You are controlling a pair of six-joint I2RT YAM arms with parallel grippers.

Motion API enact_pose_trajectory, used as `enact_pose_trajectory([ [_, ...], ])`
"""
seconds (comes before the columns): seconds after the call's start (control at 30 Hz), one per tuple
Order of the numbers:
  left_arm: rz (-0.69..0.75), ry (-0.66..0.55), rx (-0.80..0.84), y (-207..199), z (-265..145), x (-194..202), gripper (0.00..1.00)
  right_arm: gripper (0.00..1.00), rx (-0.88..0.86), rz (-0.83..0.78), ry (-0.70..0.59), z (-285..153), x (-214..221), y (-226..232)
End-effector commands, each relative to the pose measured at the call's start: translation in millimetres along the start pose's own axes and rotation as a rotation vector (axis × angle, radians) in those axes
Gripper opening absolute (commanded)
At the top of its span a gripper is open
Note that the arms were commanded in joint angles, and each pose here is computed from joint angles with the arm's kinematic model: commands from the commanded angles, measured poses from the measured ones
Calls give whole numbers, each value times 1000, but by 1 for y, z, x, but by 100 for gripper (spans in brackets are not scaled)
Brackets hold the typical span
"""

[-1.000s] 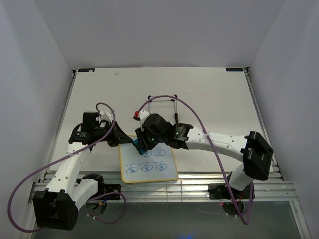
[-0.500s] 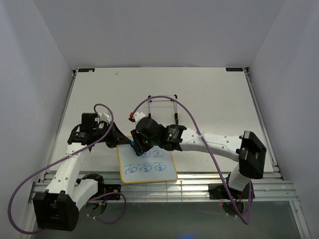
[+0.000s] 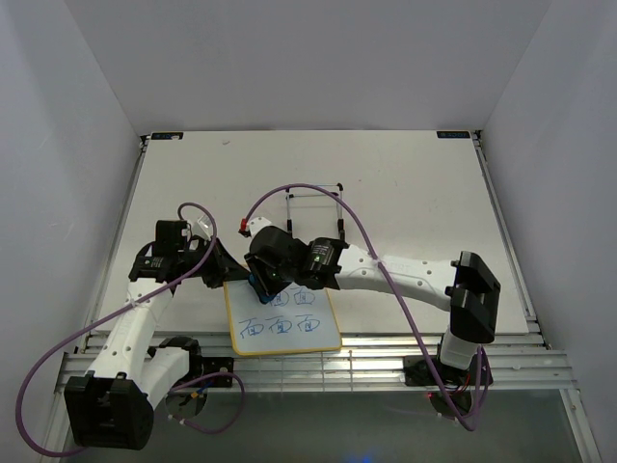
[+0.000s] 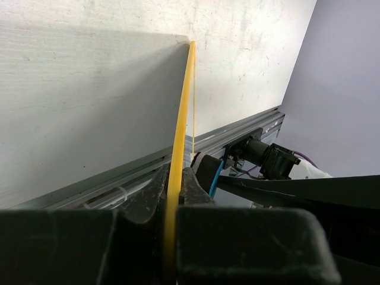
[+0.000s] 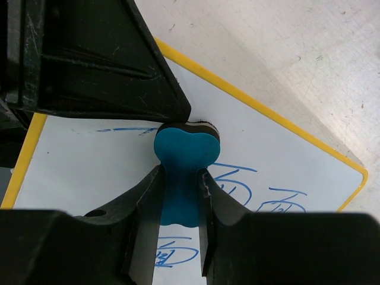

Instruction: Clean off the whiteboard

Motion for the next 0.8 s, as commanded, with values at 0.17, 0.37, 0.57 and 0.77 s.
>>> enact_pose_trajectory([
  [0.17,199,-148,-41,0,3,-26,0,14,-538,-6,-112,-9,-23,129],
  [0.37,200,-152,-43,-1,3,-27,0,13,-575,-6,-102,-10,-24,139],
  [0.57,201,-152,-40,-1,3,-27,0,13,-533,-14,-85,1,-22,137],
  [0.77,200,-154,-46,0,2,-27,0,13,-410,-15,-102,8,-7,109],
])
Point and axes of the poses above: each gripper's point midway between its finger pads, its own z axis out along the fingers, its own y axis along the line the jaws close on, x = y × z, the point moved 3 cm from there along -z, back along the fingers
